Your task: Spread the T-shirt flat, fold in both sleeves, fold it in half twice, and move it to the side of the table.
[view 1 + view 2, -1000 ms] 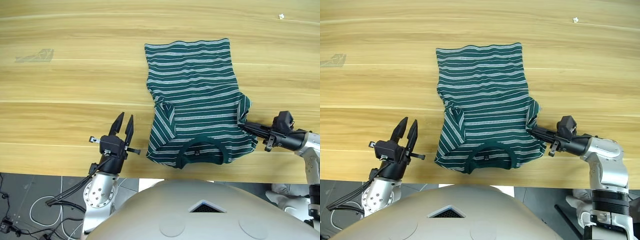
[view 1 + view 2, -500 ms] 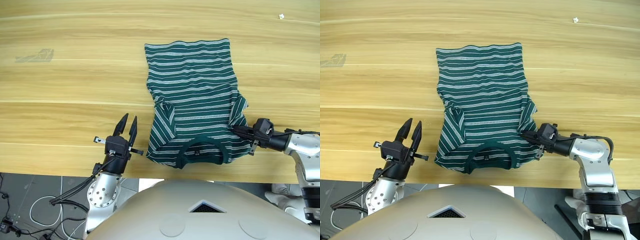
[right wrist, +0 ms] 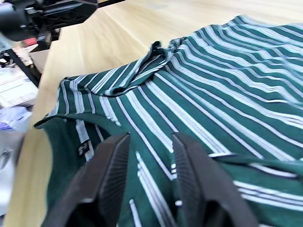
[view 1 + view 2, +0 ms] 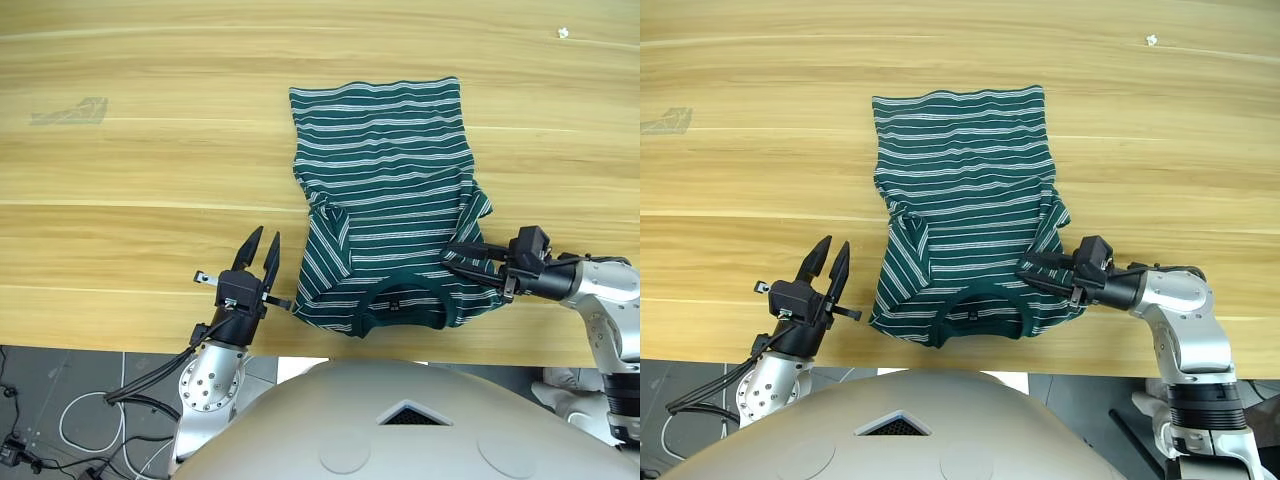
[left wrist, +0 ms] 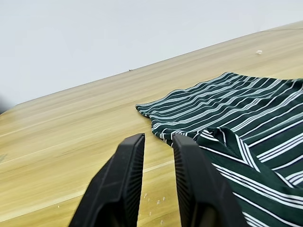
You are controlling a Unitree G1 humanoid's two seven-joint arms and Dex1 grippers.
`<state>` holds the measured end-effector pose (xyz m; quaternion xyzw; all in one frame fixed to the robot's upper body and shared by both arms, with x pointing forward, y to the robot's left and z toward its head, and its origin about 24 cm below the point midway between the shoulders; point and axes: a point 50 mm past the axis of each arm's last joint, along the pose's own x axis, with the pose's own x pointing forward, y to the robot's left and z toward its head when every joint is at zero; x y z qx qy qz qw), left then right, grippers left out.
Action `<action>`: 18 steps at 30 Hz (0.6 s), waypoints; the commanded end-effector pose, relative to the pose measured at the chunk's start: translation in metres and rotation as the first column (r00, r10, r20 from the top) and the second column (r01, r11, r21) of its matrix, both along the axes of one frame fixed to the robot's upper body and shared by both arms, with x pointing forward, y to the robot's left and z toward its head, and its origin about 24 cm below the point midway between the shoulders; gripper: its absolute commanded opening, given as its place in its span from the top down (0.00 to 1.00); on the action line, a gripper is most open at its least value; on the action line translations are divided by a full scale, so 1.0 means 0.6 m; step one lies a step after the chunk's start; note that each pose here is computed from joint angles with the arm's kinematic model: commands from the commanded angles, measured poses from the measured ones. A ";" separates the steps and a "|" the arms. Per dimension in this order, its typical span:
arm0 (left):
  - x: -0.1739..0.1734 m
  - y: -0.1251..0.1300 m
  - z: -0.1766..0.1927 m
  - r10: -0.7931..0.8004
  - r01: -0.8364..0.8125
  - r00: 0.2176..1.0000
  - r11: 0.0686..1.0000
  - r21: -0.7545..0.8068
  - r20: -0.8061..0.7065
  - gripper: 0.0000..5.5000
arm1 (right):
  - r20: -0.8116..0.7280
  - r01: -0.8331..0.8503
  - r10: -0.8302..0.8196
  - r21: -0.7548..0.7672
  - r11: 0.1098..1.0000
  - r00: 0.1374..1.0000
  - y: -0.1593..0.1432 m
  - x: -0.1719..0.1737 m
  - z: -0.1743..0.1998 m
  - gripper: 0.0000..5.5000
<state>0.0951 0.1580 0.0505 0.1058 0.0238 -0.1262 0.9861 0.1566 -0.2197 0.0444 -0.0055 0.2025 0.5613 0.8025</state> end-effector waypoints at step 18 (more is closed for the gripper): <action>-0.001 0.002 0.000 0.030 -0.030 1.000 1.000 0.006 0.009 0.80 | 0.278 0.422 -0.349 -0.272 0.865 0.895 -0.152 0.084 0.004 0.65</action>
